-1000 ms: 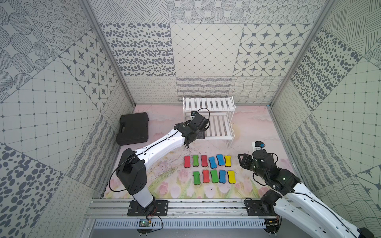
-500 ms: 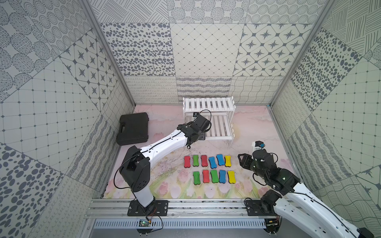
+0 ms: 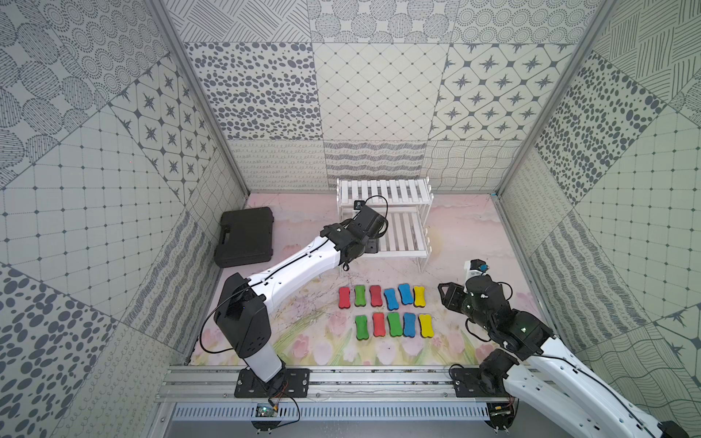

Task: Remove the whiteboard erasers from the shelf
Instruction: Pick up the whiteboard eraser from the shelf.

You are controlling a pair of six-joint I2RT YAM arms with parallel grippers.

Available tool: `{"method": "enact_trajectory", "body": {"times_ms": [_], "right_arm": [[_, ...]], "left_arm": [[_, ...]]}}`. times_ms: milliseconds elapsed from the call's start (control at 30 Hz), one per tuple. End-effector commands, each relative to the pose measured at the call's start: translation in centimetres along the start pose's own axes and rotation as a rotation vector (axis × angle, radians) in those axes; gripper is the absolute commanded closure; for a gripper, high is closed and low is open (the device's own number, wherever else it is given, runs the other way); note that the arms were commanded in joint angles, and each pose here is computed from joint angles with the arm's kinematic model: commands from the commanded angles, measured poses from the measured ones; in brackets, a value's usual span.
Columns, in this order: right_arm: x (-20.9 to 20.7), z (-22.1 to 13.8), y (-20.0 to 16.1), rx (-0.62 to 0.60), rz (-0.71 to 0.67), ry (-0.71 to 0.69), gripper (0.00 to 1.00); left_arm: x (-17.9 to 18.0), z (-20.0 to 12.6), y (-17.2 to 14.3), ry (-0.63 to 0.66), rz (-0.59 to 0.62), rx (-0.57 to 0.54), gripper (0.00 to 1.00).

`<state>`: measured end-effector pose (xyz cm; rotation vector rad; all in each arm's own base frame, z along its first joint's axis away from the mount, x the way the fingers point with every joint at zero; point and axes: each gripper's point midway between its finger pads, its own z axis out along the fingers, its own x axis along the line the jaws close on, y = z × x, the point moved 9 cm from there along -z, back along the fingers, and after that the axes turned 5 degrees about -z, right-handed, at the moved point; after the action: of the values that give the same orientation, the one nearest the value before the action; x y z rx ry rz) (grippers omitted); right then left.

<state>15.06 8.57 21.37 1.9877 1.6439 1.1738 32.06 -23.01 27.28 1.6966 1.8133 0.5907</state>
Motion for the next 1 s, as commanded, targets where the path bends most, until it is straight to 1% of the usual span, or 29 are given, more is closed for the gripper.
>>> {"method": "enact_trajectory", "body": {"times_ms": [0, 167, 300, 567, 767, 867, 967], "right_arm": [[0.1, -0.1, 0.3, -0.033, -0.001, 0.021, 0.53], [0.0, -0.2, 0.4, -0.039, 0.001, 0.025, 0.53], [0.0, 0.0, 0.4, -0.032, 0.004, 0.021, 0.53], [-0.1, -0.1, 0.4, -0.035, 0.006, 0.02, 0.53], [-0.1, 0.0, 0.4, -0.033, 0.009, 0.018, 0.53], [-0.1, 0.0, 0.5, -0.034, 0.012, 0.018, 0.53], [-0.1, 0.0, 0.4, -0.033, 0.011, 0.018, 0.53]], "left_arm": [[1.2, 1.2, 0.1, 0.029, 0.04, 0.074, 0.29], [1.3, 2.4, -0.4, 0.039, 0.07, 0.12, 0.27], [1.2, 3.4, -0.9, 0.047, 0.088, 0.148, 0.28], [1.3, 4.4, -1.3, 0.077, 0.092, 0.163, 0.45], [1.4, 3.4, -0.7, 0.067, 0.069, 0.131, 0.57], [1.6, 2.5, -0.4, 0.064, 0.047, 0.117, 0.6], [2.0, 0.6, -0.5, 0.041, 0.013, 0.085, 0.61]]}}
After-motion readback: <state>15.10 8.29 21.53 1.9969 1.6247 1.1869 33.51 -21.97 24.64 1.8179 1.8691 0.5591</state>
